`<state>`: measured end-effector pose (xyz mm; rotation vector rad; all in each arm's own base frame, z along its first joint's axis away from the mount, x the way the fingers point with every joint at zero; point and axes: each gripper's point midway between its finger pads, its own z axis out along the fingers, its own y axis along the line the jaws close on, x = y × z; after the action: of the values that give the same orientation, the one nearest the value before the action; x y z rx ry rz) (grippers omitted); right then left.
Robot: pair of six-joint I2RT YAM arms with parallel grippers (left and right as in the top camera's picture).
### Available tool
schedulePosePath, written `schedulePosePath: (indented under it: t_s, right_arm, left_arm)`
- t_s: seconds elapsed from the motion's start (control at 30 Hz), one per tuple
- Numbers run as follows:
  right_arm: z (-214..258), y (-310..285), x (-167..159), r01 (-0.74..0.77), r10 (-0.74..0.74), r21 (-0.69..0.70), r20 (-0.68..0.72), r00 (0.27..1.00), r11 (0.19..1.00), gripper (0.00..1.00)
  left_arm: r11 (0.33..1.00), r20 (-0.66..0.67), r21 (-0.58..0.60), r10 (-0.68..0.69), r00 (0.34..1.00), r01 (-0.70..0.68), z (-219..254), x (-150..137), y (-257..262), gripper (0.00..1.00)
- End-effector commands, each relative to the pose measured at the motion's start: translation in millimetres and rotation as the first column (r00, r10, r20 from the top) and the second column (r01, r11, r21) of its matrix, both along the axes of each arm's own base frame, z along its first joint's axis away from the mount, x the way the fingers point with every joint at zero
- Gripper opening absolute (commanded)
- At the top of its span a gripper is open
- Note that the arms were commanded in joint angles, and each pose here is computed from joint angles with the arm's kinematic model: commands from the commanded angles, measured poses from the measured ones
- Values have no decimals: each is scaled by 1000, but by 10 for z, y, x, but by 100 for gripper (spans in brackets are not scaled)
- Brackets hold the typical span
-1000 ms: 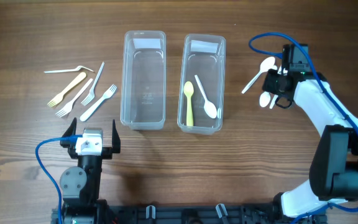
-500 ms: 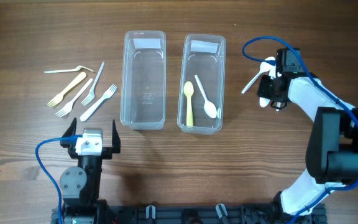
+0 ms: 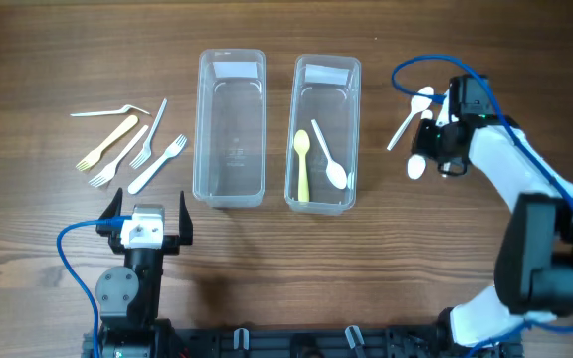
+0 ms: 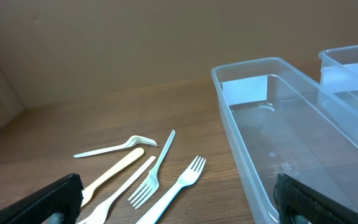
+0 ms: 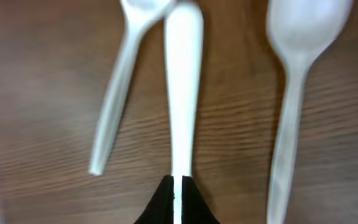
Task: Pack container
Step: 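Grasp the white spoon by its handle with the right gripper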
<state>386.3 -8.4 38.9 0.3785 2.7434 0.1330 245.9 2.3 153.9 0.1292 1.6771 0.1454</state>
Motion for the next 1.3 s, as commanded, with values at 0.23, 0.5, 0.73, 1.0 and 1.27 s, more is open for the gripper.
schedulePosePath:
  t_s: [0.23, 0.5, 0.73, 1.0, 1.27]
  right_arm:
    - [105, 54, -192, 14, -15, 25, 8, 1000, 1000, 54]
    - [-311, 129, -337, 3, 3, 63, -81, 997, 998, 51]
    - [-556, 163, -364, 1, 10, 82, -132, 991, 997, 51]
    - [-640, 165, -413, 3, 11, 83, -163, 987, 997, 13]
    - [-221, 165, -449, 0, 9, 81, -105, 994, 997, 4]
  left_arm:
    - [1000, 4, -8, 7, 1000, -7, -8, 1, 7, 100]
    - [1000, 4, -8, 7, 1000, -7, -8, 1, 7, 100]
    - [1000, 4, -8, 7, 1000, -7, -8, 1, 7, 100]
    - [1000, 4, -8, 6, 1000, -6, -8, 1, 6, 100]
    - [1000, 4, -8, 7, 1000, -7, -8, 1, 7, 100]
